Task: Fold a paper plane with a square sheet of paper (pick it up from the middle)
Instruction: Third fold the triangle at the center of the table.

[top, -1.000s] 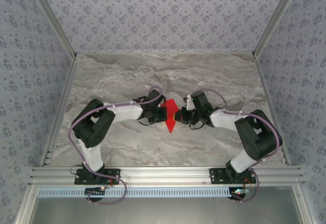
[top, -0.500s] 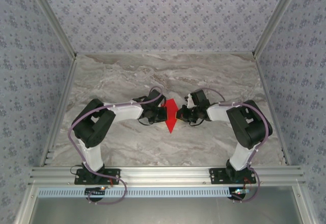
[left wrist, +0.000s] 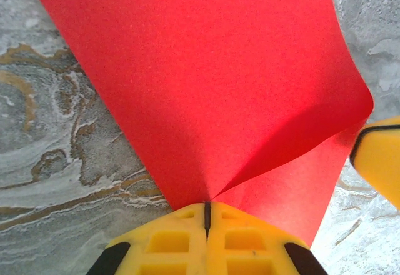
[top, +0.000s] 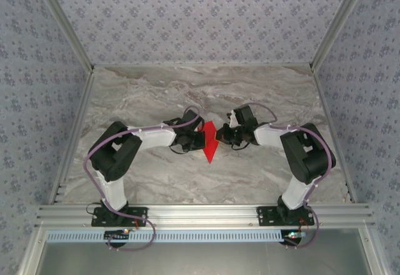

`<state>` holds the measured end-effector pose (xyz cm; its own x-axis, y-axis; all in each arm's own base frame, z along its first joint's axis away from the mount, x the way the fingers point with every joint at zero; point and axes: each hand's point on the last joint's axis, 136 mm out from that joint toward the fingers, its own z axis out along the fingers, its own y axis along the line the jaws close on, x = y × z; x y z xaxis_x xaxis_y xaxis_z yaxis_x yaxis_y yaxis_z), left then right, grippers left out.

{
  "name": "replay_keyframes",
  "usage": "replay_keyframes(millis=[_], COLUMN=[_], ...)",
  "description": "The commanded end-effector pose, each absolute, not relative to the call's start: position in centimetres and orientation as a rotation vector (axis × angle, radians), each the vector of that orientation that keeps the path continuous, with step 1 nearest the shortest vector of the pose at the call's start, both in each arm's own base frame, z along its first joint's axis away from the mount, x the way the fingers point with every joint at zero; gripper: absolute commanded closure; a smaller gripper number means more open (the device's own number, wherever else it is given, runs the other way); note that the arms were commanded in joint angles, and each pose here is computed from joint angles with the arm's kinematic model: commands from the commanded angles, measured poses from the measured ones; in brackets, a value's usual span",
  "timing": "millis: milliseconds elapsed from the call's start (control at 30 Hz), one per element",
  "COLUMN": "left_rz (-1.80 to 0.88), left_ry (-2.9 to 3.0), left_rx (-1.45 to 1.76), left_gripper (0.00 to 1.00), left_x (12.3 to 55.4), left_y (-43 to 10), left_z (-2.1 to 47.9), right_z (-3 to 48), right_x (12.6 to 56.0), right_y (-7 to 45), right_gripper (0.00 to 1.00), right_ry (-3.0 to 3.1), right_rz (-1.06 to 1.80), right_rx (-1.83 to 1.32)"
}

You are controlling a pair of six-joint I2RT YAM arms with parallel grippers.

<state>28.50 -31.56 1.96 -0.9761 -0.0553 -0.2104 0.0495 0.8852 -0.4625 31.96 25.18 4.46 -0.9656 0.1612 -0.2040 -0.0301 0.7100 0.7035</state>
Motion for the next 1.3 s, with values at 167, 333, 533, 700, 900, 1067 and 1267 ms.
replay_keyframes(millis=[167,333,533,700,900,1067,1267], left_rz=[-0.386,-0.344,-0.332,-0.356,-0.461,-0.504,-0.513], left_ry=[2.979,2.983,2.964,2.892,2.816,2.805,2.8], left_rx=[-0.027,-0.031,0.025,0.214,0.449,0.547,0.559], left_gripper=[1.0,1.0,1.0,1.0,1.0,1.0,1.0], left_x=[26.4,26.3,26.8,28.5,29.8,29.5,29.5], left_y=[-26.9,-26.3,-26.4,-27.6,-29.4,-30.2,-30.4], left_z=[-2.5,-2.7,-2.5,-1.0,0.5,0.8,0.9], right_z=[1.8,0.4,0.2,1.2,2.9,5.9,4.5], right_x=[32.1,32.2,31.5,30.1,30.3,30.5,29.5], right_y=[25.0,22.5,20.5,22.3,21.8,25.0,27.8], right_gripper=[1.0,1.0,1.0,1.0,1.0,1.0,1.0], right_ry=[2.759,2.796,2.787,2.766,2.679,2.628,2.683], right_rz=[1.011,0.874,0.809,0.903,0.934,1.085,1.152], right_rx=[0.114,0.208,0.325,0.387,0.459,0.244,0.168])
